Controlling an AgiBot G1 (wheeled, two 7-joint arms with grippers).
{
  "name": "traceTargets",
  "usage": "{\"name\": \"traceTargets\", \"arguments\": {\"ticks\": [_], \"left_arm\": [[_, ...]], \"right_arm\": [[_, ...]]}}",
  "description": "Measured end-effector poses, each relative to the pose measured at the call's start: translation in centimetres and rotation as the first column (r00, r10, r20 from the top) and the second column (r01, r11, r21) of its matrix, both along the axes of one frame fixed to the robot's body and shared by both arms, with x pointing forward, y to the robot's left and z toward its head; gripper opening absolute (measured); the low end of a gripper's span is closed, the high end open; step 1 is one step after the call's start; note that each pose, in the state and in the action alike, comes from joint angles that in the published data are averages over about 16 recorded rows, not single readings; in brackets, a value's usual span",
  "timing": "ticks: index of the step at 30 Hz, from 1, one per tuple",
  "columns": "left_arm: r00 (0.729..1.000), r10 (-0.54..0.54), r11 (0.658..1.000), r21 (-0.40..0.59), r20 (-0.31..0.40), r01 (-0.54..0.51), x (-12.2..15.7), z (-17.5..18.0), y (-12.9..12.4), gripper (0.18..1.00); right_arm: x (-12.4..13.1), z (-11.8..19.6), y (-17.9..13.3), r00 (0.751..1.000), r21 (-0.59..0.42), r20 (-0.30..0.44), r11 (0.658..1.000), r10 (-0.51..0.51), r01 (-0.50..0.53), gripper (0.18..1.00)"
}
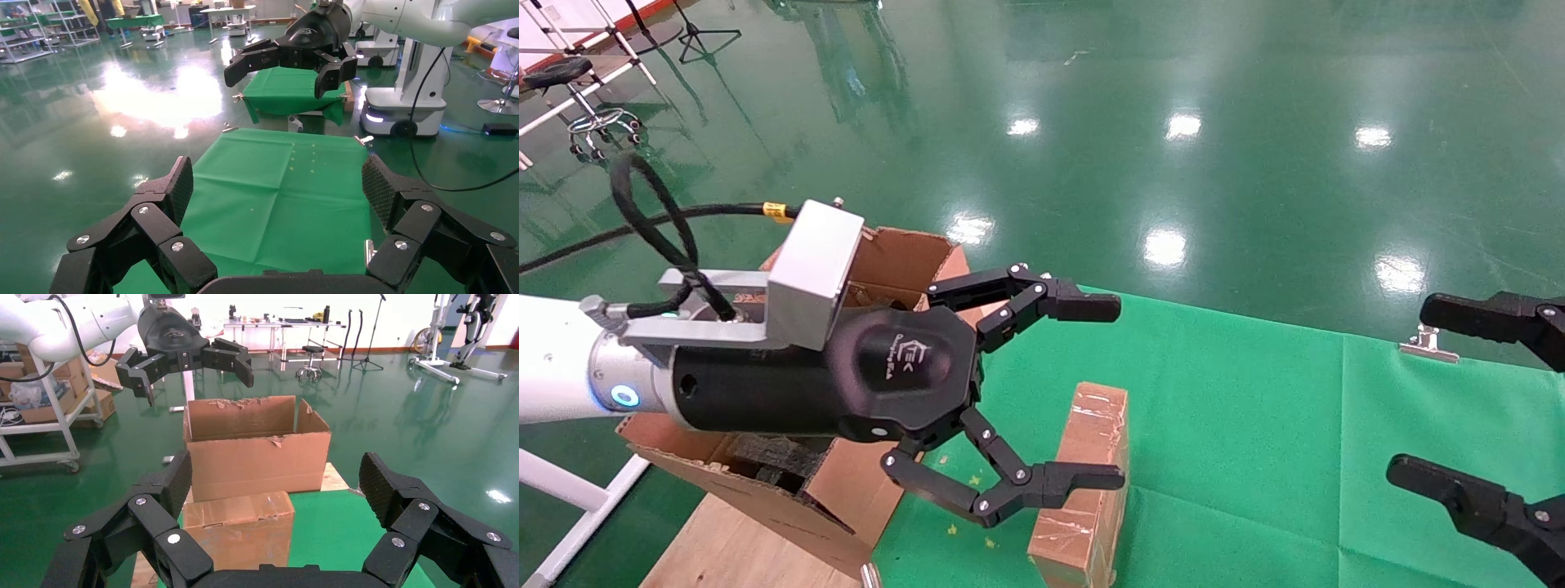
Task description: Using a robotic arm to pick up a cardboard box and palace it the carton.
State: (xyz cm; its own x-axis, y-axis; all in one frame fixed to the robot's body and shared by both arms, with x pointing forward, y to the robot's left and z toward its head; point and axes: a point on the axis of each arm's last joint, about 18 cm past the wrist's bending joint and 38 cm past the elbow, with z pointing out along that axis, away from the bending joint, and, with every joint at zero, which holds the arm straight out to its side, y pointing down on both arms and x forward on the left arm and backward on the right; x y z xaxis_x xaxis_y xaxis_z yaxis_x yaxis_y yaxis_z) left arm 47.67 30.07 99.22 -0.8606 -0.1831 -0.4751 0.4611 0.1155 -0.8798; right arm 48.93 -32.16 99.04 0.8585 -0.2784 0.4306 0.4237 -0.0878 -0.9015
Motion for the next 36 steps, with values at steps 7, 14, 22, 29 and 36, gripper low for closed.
{"name": "traceTargets", "arguments": {"ticks": [7, 14, 22, 29, 36], "left_arm": [[1.0, 0.0, 1.0, 0.0, 0.0, 0.0, 0.0, 0.0, 0.0, 1.001], [1.0, 0.0, 1.0, 0.001, 0.0, 0.0, 0.0, 0.0, 0.0, 1.001], [0.998, 0.061, 0.997, 0.052, -0.022, -0.06, 0.6, -0.2, 0.6, 1.001], [0.986, 0.164, 0.979, 0.132, -0.037, -0.158, 1.6, -0.1, 1.4, 1.001], [0.971, 0.238, 0.957, 0.18, -0.035, -0.228, 2.2, 0.2, 2.1, 1.001]], "right_arm": [[0.0, 0.0, 0.0, 1.0, 0.0, 0.0, 1.0, 0.0, 0.0, 1.001], [0.0, 0.0, 0.0, 1.0, 0.0, 0.0, 1.0, 0.0, 0.0, 1.001], [0.0, 0.0, 0.0, 1.0, 0.0, 0.0, 1.0, 0.0, 0.0, 0.999], [0.0, 0.0, 0.0, 1.0, 0.0, 0.0, 1.0, 0.0, 0.0, 0.983], [0.0, 0.0, 0.0, 1.0, 0.0, 0.0, 1.0, 0.0, 0.0, 0.936]]}}
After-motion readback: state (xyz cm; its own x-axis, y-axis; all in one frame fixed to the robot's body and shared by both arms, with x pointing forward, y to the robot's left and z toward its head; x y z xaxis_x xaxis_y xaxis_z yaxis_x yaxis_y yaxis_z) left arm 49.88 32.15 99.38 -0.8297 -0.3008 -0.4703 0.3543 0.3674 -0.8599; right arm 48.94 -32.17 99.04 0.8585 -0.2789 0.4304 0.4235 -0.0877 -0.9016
